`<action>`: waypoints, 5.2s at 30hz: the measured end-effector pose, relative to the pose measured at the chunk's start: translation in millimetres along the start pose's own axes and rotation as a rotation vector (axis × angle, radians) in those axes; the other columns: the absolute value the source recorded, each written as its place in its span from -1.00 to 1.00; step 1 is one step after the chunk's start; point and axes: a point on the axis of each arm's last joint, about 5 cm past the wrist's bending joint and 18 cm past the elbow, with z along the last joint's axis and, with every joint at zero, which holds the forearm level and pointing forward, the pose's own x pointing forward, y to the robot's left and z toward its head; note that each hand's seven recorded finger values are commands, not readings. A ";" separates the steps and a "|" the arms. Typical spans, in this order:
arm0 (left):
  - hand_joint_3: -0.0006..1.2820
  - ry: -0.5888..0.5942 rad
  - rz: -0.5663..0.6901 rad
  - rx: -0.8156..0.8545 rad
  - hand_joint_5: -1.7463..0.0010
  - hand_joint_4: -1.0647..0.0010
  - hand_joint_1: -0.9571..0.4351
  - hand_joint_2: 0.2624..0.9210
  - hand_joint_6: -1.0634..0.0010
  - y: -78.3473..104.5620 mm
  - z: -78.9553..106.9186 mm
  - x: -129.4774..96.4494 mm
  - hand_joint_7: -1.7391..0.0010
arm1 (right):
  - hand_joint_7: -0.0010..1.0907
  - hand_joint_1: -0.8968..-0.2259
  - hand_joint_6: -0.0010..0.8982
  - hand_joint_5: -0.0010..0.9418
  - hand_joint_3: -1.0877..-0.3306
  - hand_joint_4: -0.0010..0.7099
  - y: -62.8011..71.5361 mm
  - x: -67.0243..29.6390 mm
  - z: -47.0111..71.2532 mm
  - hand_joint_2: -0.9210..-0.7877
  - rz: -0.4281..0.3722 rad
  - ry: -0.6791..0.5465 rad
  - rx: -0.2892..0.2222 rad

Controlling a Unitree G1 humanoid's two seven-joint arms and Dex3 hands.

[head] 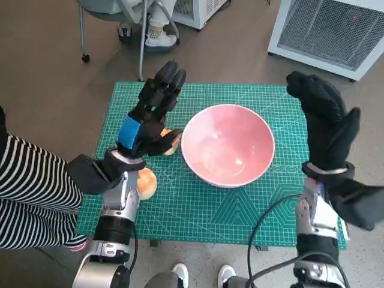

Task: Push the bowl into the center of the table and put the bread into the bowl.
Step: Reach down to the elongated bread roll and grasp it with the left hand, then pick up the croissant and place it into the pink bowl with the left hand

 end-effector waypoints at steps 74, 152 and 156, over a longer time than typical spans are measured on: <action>-0.98 0.942 -0.500 1.033 1.00 0.91 0.60 0.61 0.59 69.2 17.9 50.4 1.00 | -0.48 -0.42 -0.60 -0.99 0.06 -0.45 8.5 0.5 1.4 -1.00 0.032 0.033 -0.001; -0.95 0.107 -0.130 1.235 -0.29 -0.39 0.38 1.00 -0.24 57.6 64.4 86.4 -0.29 | -0.41 -0.38 -0.67 -1.00 -0.01 -0.44 6.1 -9.7 1.7 -1.00 0.019 0.064 -0.013; -0.94 -0.039 -0.105 1.228 -0.28 -0.35 0.38 1.00 -0.25 49.3 73.8 89.6 -0.32 | -0.41 -0.38 -0.67 -1.00 -0.01 -0.44 5.9 -10.7 1.6 -1.00 0.019 0.066 -0.011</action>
